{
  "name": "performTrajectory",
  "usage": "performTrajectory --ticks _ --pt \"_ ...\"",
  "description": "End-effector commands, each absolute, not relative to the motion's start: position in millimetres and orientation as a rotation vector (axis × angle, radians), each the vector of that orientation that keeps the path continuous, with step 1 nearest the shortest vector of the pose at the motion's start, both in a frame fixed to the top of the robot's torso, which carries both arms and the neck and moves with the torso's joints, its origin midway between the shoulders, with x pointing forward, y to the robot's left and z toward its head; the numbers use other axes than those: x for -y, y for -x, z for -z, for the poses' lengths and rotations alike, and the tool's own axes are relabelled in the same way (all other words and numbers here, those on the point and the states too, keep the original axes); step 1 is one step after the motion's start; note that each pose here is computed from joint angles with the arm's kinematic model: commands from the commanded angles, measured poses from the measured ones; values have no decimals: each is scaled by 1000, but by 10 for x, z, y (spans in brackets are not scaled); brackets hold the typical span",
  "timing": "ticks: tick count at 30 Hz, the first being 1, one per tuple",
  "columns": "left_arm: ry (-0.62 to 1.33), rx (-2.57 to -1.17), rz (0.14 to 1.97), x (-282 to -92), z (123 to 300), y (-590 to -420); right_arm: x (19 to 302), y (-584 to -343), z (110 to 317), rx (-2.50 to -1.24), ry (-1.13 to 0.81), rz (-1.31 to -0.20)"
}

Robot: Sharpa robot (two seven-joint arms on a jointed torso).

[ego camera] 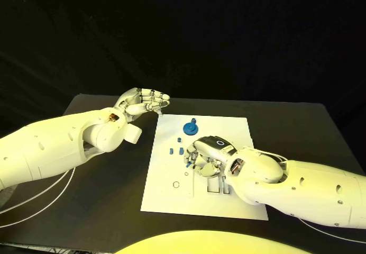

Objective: Assemble the parts on the task board

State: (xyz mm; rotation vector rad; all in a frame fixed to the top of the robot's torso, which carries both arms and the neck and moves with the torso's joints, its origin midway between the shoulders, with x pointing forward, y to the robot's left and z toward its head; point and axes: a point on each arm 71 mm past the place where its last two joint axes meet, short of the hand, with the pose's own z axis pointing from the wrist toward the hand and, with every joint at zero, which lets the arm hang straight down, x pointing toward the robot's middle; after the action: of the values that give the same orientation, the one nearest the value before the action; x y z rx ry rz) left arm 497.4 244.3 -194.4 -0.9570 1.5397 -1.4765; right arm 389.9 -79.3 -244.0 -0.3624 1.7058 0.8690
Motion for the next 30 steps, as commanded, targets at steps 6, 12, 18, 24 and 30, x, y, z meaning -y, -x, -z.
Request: performTrajectory --ticks 6,12,18,24,30 --pt "953 -1551 1496 -2394 1937 -4970 741 -3859 2495 -1740 419 -872" --pt "954 -1555 1494 -2399 1940 -4971 723 -3845 2514 -1757 430 -870" --pt "954 -1555 1493 -2401 1940 -4971 713 -3828 2531 -1771 440 -871" --pt "955 -1555 1491 -2410 1940 -4971 711 -3824 2551 -1782 450 -864" --pt "955 -1554 1489 -2416 1940 -4970 702 -3825 2564 -1782 449 -859"
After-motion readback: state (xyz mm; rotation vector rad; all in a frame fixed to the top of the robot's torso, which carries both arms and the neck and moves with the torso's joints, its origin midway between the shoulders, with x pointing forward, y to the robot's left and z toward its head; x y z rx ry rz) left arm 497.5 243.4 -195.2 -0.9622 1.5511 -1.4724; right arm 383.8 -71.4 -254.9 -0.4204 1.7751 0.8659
